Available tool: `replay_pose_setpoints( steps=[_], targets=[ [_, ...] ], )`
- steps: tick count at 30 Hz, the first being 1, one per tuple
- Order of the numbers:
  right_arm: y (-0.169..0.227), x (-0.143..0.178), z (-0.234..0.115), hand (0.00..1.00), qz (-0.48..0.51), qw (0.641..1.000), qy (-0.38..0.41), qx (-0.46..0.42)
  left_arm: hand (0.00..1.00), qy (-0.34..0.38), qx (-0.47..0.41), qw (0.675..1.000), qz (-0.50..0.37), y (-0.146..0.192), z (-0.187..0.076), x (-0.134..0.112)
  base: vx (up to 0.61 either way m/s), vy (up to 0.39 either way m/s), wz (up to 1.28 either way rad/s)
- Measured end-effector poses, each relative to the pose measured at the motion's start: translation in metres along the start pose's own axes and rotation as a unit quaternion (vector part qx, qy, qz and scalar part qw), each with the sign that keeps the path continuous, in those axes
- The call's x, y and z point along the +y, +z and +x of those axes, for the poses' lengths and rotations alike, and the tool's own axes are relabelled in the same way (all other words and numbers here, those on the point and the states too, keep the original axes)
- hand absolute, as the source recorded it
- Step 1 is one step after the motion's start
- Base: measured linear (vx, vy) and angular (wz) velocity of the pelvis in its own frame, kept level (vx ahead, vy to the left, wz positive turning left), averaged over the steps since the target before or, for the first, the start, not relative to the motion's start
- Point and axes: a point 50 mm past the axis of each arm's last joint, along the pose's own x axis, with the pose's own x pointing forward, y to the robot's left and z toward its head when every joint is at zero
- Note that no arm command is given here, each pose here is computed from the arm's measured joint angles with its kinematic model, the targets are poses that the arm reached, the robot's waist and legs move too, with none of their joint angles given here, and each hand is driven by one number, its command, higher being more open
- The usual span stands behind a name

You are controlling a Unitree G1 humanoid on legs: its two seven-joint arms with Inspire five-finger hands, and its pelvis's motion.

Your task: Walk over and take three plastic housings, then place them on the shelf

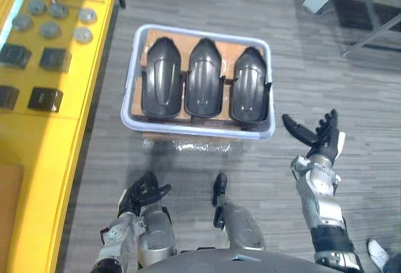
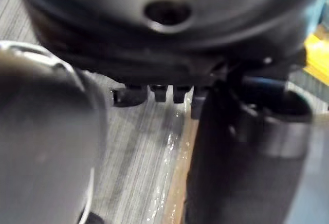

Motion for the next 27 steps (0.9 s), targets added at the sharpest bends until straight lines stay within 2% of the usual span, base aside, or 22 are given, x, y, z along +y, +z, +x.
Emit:
replay_pose_setpoints(
  steps=[4,8,14,22,27],
  targets=[
    [0.046,0.003,0.044,1.0,-0.007,0.997,-0.039,-0.067,1.0,-0.019,-0.021,1.0,-0.007,0.01,0.003,-0.009,0.0,0.004,0.04],
    [0.074,0.0,0.071,1.0,-0.026,0.993,-0.057,-0.096,1.0,-0.024,-0.026,0.999,-0.018,0.014,0.007,-0.013,0.01,0.014,0.17],
    [0.085,-0.014,0.103,1.0,-0.059,0.992,-0.088,-0.066,1.0,-0.044,-0.025,0.998,-0.047,0.017,0.012,-0.026,-0.02,0.03,0.14],
    [0.097,-0.033,0.126,1.0,-0.096,0.993,-0.064,-0.03,1.0,-0.063,-0.032,0.996,-0.049,0.021,0.016,-0.031,-0.04,0.021,0.12],
    [0.112,-0.025,0.132,1.0,-0.123,0.991,-0.022,-0.04,1.0,-0.07,-0.034,0.996,-0.047,0.023,0.017,-0.034,-0.05,-0.005,0.11]
  ],
)
